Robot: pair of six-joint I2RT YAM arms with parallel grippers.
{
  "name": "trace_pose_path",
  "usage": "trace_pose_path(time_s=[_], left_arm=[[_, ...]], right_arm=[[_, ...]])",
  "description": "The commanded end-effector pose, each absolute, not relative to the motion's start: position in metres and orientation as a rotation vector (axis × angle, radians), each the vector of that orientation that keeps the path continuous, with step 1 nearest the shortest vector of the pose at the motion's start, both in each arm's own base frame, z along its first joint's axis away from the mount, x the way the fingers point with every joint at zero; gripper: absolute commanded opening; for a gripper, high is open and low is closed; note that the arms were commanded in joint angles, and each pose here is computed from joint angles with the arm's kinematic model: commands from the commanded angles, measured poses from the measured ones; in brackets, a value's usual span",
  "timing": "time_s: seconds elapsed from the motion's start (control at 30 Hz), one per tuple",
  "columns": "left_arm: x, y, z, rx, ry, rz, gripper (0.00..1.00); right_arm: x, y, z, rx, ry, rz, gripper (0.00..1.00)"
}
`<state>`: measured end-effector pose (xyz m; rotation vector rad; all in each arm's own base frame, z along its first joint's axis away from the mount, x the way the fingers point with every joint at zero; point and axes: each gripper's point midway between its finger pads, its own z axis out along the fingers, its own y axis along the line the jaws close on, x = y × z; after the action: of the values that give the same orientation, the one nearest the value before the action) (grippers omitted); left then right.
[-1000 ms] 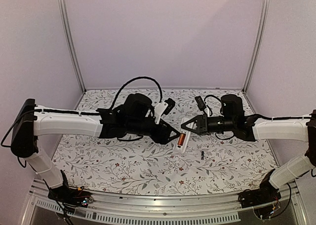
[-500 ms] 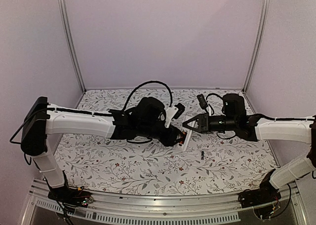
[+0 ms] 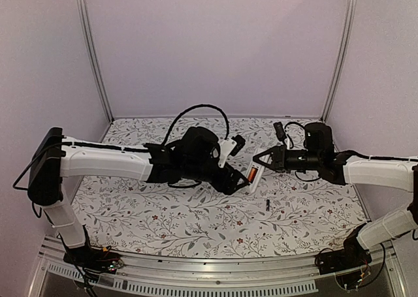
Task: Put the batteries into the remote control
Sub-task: Press the battery in the battery compartment, then pick up the battery from the center of the board.
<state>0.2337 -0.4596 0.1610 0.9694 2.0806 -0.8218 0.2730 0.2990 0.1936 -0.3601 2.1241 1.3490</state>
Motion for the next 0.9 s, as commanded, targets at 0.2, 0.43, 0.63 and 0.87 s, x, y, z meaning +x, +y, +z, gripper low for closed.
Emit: trace_pose_path(time_s=[0.2, 0.43, 0.63, 0.87], left_arm=[[0.237, -0.478, 0.146, 1.040, 2.047, -0.760, 0.70], [0.237, -0.517, 0.106, 1.181, 2.131, -0.648, 0.62], [0.223, -0.543, 0.070, 1.266, 2.207, -0.622, 0.58], [0.215, -0.556, 0.043, 1.283, 2.266, -0.576, 0.56]], right_arm=[[0.303, 0.198, 0.164, -0.051, 2.205, 1.112, 0.00], [0.304, 0.151, 0.152, 0.087, 2.242, 0.985, 0.00], [0.301, 0.130, 0.153, 0.129, 2.226, 0.961, 0.00], [0.299, 0.113, 0.158, 0.152, 2.207, 0.934, 0.00]])
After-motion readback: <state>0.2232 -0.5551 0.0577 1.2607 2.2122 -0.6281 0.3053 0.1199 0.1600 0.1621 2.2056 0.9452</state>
